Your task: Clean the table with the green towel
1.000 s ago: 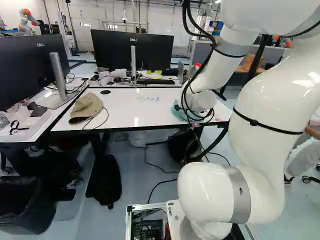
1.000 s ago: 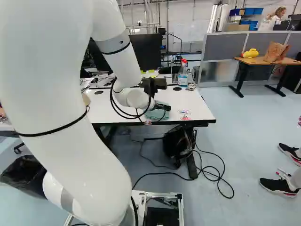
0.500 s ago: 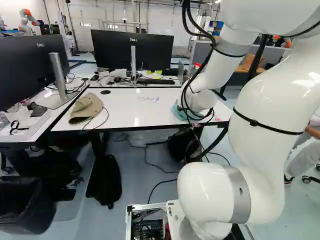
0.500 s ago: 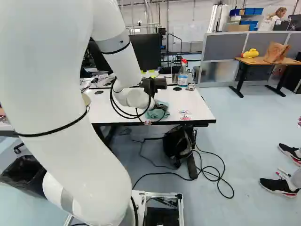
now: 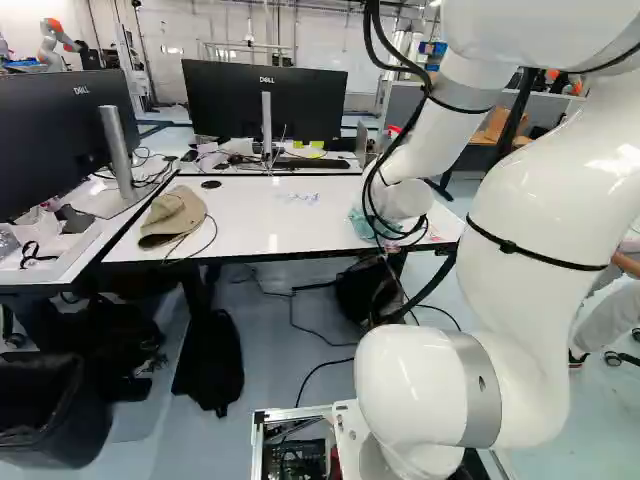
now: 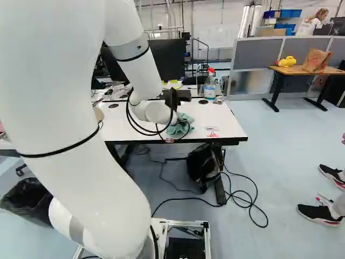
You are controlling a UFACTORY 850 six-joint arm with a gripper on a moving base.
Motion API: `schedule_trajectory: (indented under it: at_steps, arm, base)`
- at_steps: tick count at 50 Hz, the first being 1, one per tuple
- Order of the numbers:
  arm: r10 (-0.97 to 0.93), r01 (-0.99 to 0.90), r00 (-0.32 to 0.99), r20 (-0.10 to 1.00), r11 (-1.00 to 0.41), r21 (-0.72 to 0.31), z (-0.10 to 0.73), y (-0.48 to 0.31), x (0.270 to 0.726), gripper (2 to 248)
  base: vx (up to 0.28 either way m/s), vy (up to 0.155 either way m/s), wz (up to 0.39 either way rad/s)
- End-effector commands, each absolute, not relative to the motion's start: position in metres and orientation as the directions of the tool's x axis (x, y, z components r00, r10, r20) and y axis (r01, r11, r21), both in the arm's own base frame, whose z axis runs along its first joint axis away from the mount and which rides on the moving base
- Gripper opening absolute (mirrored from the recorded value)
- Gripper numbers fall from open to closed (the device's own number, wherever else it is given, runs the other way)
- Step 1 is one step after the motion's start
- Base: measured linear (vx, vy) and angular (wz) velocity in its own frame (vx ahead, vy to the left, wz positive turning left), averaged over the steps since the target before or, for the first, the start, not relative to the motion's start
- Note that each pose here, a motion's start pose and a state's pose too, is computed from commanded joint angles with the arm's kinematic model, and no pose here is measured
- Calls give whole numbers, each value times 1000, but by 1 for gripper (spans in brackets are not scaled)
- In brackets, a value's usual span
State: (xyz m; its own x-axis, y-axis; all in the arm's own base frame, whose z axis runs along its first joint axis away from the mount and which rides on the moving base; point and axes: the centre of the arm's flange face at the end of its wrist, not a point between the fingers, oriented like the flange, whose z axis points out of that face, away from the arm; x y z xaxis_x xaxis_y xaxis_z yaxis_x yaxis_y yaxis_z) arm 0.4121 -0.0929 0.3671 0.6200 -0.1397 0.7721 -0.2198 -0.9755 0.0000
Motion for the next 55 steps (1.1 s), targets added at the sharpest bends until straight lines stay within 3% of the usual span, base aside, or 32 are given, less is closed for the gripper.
schedule_trajectory:
  at_steps: [55]
  arm:
    - [-155, -285, 520, 840, -959, 0, 415, -127, 426, 53]
  base:
    - [0, 0, 0]
